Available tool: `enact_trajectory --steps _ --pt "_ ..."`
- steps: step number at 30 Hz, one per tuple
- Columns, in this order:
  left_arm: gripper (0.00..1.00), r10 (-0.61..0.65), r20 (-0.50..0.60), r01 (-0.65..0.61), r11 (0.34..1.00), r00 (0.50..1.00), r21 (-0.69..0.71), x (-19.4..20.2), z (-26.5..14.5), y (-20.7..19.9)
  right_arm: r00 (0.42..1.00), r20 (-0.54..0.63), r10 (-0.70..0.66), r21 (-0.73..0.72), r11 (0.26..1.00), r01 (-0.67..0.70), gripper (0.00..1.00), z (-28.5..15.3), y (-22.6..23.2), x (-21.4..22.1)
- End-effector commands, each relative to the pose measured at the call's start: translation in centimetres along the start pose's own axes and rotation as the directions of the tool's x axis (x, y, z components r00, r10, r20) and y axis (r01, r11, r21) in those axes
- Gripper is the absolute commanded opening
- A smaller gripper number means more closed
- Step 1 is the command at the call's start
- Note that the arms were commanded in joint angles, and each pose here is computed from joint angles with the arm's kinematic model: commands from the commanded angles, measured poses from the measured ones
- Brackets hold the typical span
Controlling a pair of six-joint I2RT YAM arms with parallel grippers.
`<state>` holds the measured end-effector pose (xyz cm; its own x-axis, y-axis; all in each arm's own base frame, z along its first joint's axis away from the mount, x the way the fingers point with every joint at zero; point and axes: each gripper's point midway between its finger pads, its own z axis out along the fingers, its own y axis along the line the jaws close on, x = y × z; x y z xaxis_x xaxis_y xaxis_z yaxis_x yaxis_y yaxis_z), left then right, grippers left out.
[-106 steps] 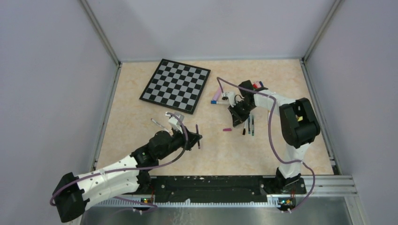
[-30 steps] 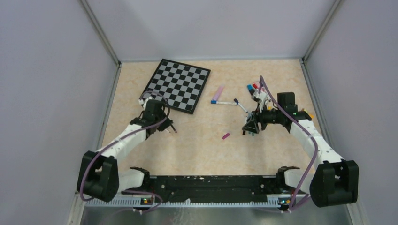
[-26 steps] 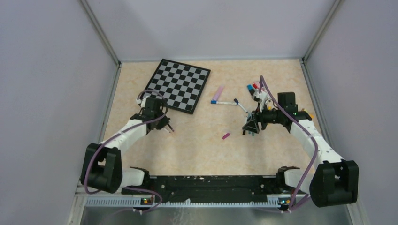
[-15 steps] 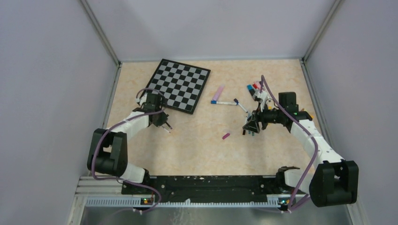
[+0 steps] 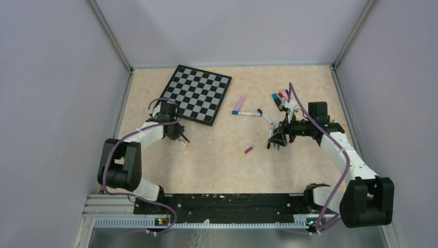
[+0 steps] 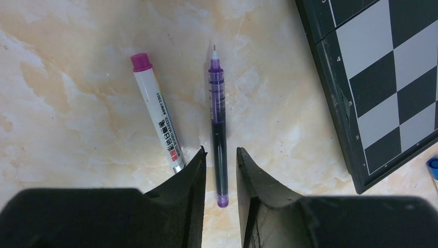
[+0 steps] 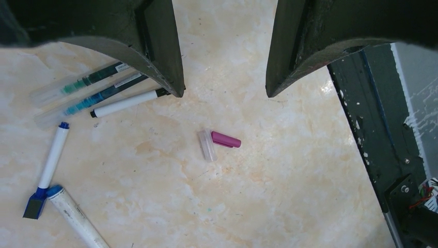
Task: Open the pen caps
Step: Place the pen at the center of the board.
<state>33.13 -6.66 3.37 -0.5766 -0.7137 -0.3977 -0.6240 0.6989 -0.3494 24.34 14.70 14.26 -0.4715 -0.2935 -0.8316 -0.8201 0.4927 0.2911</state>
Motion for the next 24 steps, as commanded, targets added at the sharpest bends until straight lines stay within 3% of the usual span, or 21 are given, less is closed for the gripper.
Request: enact_trajectory --steps 1,6,10,18,22,24 --pt "0.31 -0.014 0.035 0.013 0.999 0.999 0.029 -1.3 -0.7 -1.0 0.999 0.031 -0.036 -0.01 0.999 0.037 0.58 -0.2 -0.1 -0.6" --pt "0.34 -0.002 0.061 -0.002 0.998 0.998 0.063 -2.2 -2.7 -1.6 0.999 0.033 -0.043 -0.008 0.999 0.044 0.58 -0.4 -0.2 -0.5" --pt "0.43 0.026 0.078 -0.035 0.993 0.997 0.111 -2.4 -4.6 -1.9 0.998 0.036 -0.06 -0.008 0.998 0.06 0.58 -0.5 -0.3 -0.4" --pt "0.7 0.185 0.092 -0.205 0.928 0.978 0.311 0.0 -8.0 -2.1 0.992 0.076 -0.105 0.028 0.994 0.103 0.59 -1.0 -0.6 -0.1" --pt "0.98 0.227 0.163 -0.276 0.858 0.96 0.433 0.7 -10.4 -2.6 0.991 0.059 -0.118 0.122 0.986 0.11 0.6 -1.4 -1.9 0.4" --pt "0.99 0.235 0.202 -0.307 0.804 0.951 0.509 1.2 -11.5 -3.2 0.998 0.048 -0.042 0.211 0.977 0.031 0.6 -1.6 -3.4 0.6"
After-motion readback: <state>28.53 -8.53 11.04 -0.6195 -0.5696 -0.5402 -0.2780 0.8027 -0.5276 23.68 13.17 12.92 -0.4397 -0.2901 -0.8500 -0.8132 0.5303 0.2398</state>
